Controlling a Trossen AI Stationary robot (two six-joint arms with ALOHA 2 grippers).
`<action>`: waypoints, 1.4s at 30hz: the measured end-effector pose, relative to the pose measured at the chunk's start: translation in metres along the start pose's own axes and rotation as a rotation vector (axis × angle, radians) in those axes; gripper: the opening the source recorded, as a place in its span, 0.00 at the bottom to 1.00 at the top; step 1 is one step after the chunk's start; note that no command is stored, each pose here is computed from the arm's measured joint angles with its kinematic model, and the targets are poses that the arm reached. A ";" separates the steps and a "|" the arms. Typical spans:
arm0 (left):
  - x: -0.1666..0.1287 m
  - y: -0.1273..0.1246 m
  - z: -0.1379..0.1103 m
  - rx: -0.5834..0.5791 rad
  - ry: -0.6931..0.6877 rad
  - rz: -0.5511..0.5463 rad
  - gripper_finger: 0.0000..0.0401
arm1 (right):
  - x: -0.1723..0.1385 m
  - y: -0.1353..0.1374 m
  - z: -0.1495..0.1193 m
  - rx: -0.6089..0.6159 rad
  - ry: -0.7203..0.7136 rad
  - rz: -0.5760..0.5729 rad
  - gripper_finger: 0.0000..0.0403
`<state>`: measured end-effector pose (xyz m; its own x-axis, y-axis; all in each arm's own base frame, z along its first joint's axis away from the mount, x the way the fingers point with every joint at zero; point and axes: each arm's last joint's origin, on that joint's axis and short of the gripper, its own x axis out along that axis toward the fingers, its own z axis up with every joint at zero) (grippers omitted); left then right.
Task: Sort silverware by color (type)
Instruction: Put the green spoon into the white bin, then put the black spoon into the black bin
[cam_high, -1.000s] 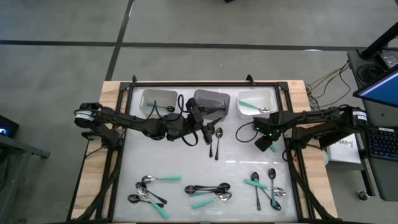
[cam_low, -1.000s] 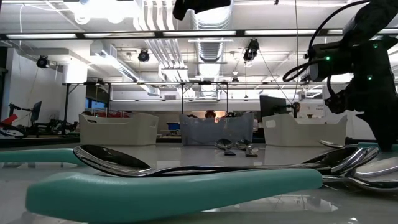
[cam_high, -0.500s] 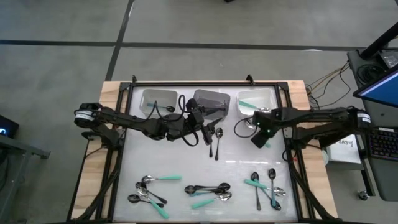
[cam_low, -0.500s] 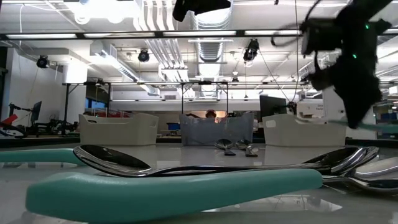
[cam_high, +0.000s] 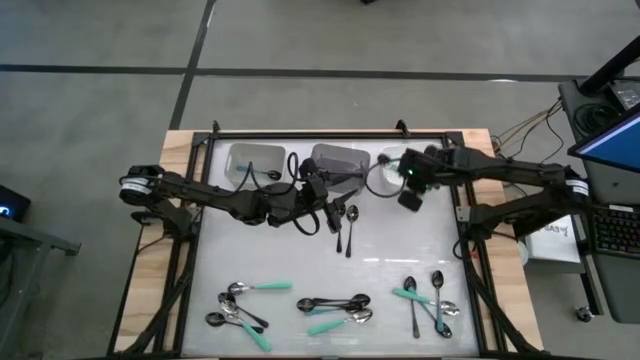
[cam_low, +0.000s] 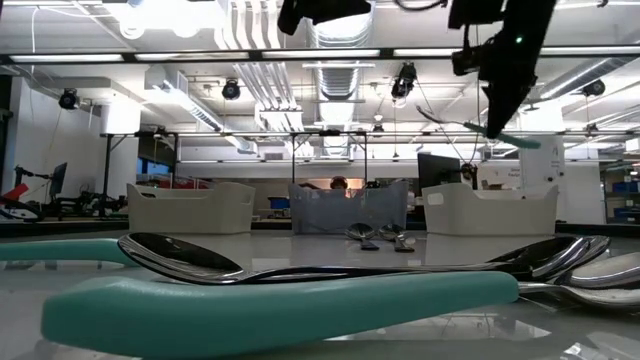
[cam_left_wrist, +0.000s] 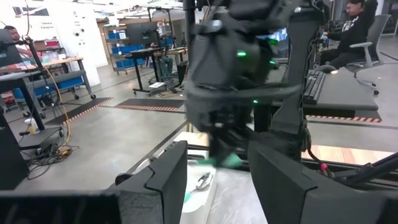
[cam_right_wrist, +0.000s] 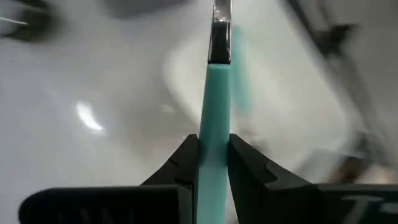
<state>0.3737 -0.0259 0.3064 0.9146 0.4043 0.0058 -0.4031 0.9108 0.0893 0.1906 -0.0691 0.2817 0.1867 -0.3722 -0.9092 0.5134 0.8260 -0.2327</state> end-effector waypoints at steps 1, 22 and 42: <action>0.000 0.000 -0.001 0.001 0.005 0.000 0.38 | 0.001 -0.005 0.004 -0.010 0.025 -0.040 0.11; -0.002 -0.002 -0.016 -0.016 0.149 -0.009 0.38 | 0.095 -0.077 0.021 0.086 0.367 -0.128 0.29; -0.008 0.000 -0.047 -0.127 0.431 0.045 0.38 | 0.029 -0.025 0.016 0.183 -0.024 0.218 0.35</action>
<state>0.3648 -0.0246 0.2591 0.8109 0.4169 -0.4107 -0.4671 0.8838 -0.0252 0.1970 -0.1078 0.2666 0.3281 -0.2065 -0.9218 0.6011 0.7984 0.0351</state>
